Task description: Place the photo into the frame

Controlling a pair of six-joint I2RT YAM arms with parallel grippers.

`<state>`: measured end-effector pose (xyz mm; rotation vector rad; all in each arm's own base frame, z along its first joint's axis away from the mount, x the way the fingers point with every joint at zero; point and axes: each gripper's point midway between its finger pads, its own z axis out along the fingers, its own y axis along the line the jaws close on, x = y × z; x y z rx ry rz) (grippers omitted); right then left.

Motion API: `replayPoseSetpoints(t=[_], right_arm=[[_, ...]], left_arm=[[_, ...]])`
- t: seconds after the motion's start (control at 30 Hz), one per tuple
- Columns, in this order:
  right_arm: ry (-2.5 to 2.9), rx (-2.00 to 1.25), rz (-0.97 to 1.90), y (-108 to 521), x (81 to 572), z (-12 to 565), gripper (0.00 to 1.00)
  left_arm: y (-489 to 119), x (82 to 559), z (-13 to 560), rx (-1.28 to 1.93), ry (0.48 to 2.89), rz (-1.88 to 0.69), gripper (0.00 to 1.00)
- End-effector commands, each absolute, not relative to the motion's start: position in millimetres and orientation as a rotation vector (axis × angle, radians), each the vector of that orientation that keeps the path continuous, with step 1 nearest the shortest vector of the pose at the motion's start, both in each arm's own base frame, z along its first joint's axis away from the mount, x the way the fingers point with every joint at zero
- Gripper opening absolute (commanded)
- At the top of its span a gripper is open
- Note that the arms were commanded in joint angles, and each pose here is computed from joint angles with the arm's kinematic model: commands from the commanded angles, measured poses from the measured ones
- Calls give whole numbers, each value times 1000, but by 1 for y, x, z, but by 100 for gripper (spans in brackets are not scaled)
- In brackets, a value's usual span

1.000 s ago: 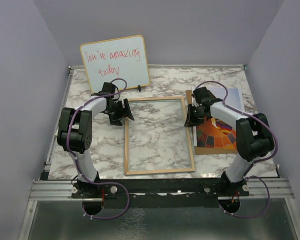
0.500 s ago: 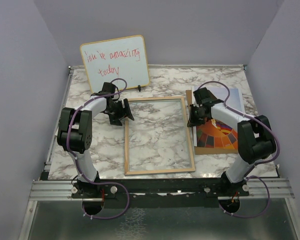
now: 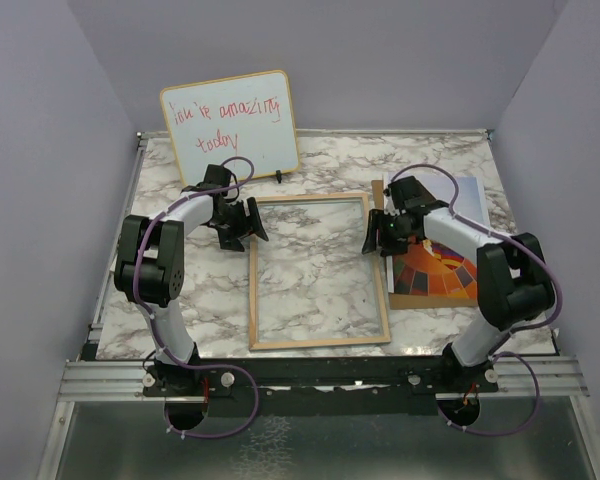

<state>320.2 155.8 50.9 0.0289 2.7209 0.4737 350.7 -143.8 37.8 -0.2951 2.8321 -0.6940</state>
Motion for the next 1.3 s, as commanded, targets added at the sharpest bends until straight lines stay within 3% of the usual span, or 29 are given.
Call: replayPoseSetpoints(t=[0.0,0.17,0.33,0.47,0.7,0.93,1.03,1.2,1.27], right_arm=[[2781,-31,518,163,317,35,63],[2834,-46,484,159,312,24,65],[2853,-8,398,147,308,19,37],[2823,3,403,146,307,24,30],[2763,65,421,138,310,35,26],[2752,99,476,132,307,32,9],[2716,94,567,141,307,37,16],[2679,126,646,147,308,38,48],[2673,131,682,148,308,36,55]], left_arm=[[-140,337,12,-279,2896,-639,77],[-141,338,12,-276,2895,-641,77],[-141,339,12,-276,2895,-641,77],[-141,340,11,-276,2896,-641,77],[-139,340,10,-272,2897,-624,77],[-139,342,10,-270,2896,-622,77],[-140,343,12,-265,2893,-634,78],[-143,343,12,-262,2895,-655,78],[-144,343,11,-262,2897,-662,78]])
